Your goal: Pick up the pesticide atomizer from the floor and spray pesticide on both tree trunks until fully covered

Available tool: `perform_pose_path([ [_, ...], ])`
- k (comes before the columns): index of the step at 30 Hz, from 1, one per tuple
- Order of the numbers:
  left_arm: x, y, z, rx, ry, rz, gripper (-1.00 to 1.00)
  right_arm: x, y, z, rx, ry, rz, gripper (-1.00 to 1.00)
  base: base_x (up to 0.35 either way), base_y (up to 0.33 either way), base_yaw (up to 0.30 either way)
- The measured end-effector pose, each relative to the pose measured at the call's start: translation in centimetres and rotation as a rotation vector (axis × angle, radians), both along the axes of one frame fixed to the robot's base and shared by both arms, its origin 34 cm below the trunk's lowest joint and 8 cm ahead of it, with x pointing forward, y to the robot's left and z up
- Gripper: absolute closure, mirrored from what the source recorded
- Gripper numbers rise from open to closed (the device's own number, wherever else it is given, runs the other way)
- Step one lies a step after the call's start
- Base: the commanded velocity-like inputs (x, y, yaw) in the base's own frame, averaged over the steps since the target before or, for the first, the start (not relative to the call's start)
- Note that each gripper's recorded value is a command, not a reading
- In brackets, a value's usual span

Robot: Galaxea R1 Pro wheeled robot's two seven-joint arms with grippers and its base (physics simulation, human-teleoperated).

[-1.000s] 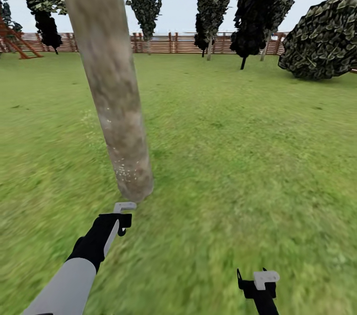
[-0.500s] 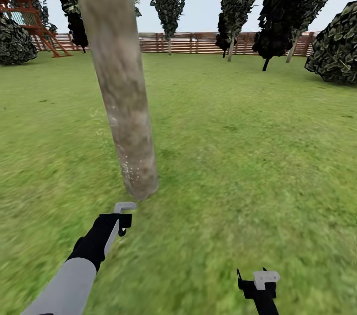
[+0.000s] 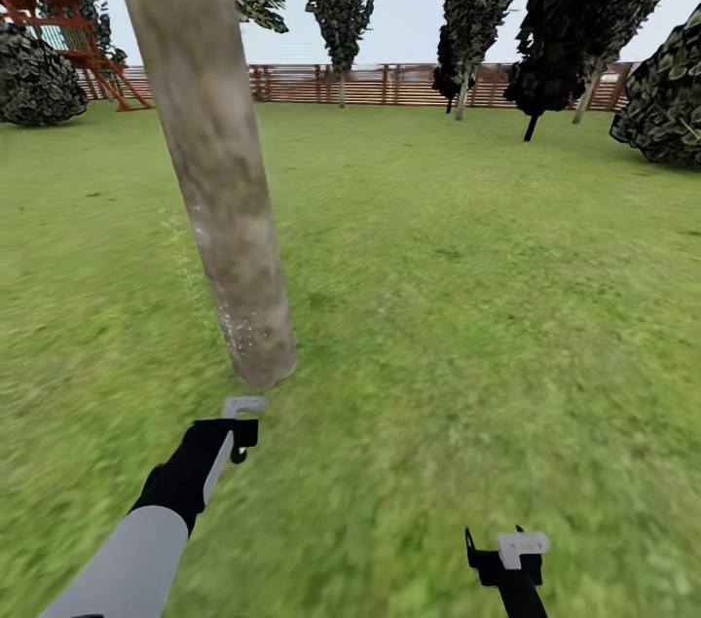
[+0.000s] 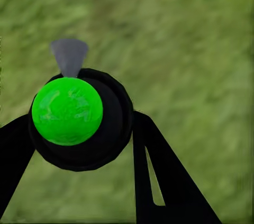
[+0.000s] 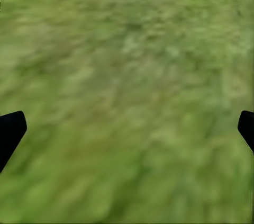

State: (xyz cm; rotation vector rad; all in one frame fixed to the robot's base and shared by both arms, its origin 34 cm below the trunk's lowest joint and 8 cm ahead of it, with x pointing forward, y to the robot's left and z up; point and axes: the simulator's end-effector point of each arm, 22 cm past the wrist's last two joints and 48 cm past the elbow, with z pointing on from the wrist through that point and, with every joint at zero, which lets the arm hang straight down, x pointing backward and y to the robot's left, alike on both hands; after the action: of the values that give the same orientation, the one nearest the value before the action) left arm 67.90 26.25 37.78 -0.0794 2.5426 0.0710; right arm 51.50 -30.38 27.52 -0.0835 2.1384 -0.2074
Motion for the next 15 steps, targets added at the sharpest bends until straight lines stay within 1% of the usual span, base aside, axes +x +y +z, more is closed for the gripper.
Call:
perform_pose_path([
  [15, 0.00, 0.27, 0.00, 0.001, 0.000, 0.003, 1.00, 0.02, 0.00, 0.01, 0.000, 0.000, 0.000, -1.00, 0.000, -0.284, 0.278],
])
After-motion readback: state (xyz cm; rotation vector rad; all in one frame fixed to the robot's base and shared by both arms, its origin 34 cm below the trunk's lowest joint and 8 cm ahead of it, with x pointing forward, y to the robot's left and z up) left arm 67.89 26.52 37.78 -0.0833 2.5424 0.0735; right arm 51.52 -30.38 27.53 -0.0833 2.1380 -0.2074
